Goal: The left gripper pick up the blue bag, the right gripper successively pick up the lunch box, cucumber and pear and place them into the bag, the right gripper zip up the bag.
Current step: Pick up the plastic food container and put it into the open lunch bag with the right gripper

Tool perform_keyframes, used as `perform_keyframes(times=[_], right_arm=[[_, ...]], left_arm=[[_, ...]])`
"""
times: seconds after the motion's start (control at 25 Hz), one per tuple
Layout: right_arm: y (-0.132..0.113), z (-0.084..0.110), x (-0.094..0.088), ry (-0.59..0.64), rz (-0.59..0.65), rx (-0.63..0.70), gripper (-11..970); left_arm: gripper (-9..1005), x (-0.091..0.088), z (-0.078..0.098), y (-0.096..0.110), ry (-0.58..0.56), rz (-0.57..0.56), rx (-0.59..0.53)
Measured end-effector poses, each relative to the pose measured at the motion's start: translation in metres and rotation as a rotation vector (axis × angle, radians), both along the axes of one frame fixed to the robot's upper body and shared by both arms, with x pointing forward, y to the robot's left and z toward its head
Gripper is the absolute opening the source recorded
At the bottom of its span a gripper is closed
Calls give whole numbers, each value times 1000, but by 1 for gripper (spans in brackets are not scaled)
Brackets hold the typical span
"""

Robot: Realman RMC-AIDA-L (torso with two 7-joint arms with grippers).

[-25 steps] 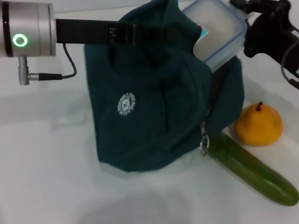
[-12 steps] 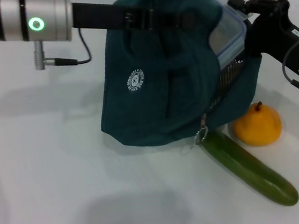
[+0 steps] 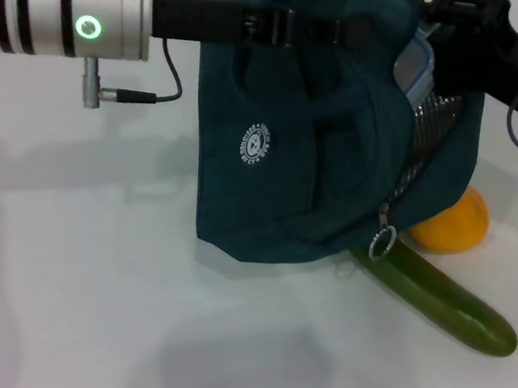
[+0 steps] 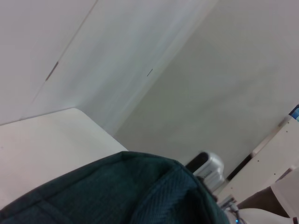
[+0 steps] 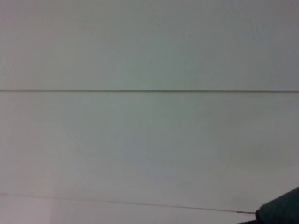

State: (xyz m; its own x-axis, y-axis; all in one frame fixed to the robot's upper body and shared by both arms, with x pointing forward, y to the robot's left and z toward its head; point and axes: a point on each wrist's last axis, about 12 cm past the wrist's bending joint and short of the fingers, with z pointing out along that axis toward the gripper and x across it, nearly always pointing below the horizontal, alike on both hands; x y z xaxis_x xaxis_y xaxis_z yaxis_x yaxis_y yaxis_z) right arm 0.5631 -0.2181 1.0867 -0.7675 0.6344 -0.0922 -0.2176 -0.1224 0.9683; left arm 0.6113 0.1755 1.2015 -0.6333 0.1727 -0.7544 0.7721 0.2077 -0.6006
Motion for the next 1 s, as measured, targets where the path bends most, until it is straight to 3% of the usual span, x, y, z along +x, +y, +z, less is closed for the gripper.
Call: perform_keyframes(times=[0.44,0.72,1.0], right_arm=[[-15,5,13,-74,-37,-139,112],[-5,11,21,-168,-29,-221,113],[13,20,28,-224,81,-279,114]], left_arm=[[54,2,-1,22,15,55,-23],[54,1,-6,24,33,62,-26],[54,-2,-13,25,51,66,-32]])
